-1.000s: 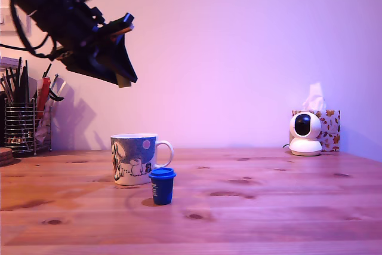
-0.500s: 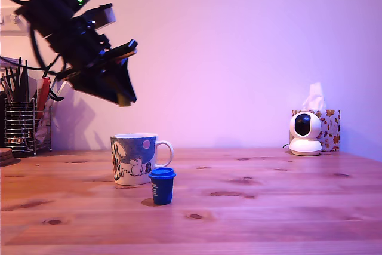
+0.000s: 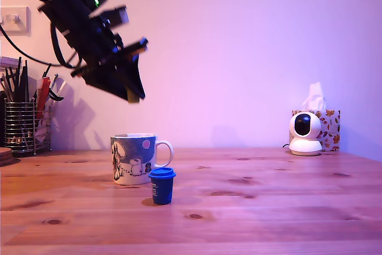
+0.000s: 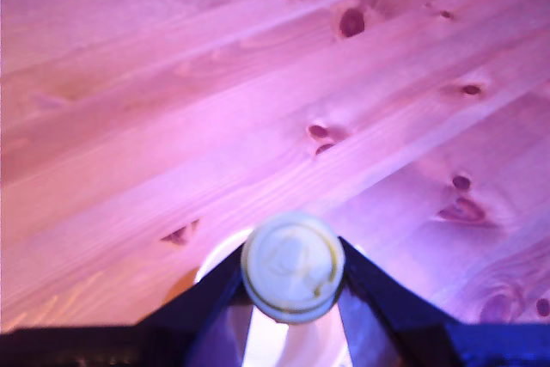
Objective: Pick up the coffee capsules on the table and drop them inside the coffee cup
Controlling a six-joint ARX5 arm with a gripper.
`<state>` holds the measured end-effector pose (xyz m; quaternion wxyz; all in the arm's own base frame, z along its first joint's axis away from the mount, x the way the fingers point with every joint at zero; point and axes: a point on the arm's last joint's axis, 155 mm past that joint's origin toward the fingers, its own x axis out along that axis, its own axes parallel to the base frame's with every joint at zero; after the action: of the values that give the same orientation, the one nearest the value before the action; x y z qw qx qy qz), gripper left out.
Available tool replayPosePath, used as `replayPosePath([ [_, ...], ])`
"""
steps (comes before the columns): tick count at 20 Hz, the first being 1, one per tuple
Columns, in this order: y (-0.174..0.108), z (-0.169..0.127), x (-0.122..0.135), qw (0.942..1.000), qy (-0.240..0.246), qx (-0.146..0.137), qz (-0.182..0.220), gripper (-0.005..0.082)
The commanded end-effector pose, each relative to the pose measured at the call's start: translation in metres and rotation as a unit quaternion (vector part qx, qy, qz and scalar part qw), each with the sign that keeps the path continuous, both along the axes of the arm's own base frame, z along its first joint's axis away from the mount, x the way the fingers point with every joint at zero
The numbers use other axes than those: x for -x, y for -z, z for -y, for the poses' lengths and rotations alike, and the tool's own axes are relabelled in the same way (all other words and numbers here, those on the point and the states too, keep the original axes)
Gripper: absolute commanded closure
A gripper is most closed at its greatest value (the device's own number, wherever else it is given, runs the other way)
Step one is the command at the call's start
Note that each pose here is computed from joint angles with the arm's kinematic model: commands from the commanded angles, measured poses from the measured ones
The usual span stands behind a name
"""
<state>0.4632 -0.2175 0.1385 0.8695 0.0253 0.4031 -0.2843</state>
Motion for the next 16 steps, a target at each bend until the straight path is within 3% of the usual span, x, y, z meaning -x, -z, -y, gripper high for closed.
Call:
replayPosePath([
  [1,0.013,0.000,0.000,0.9998,0.002,-0.007,-0.016,0.0574],
  [6,0.037,-0.004,0.010,0.9982,0.008,-0.027,-0.053,0.0574],
  [16,0.042,-0.011,0.011,0.9973,-0.003,-0.044,-0.059,0.0539],
])
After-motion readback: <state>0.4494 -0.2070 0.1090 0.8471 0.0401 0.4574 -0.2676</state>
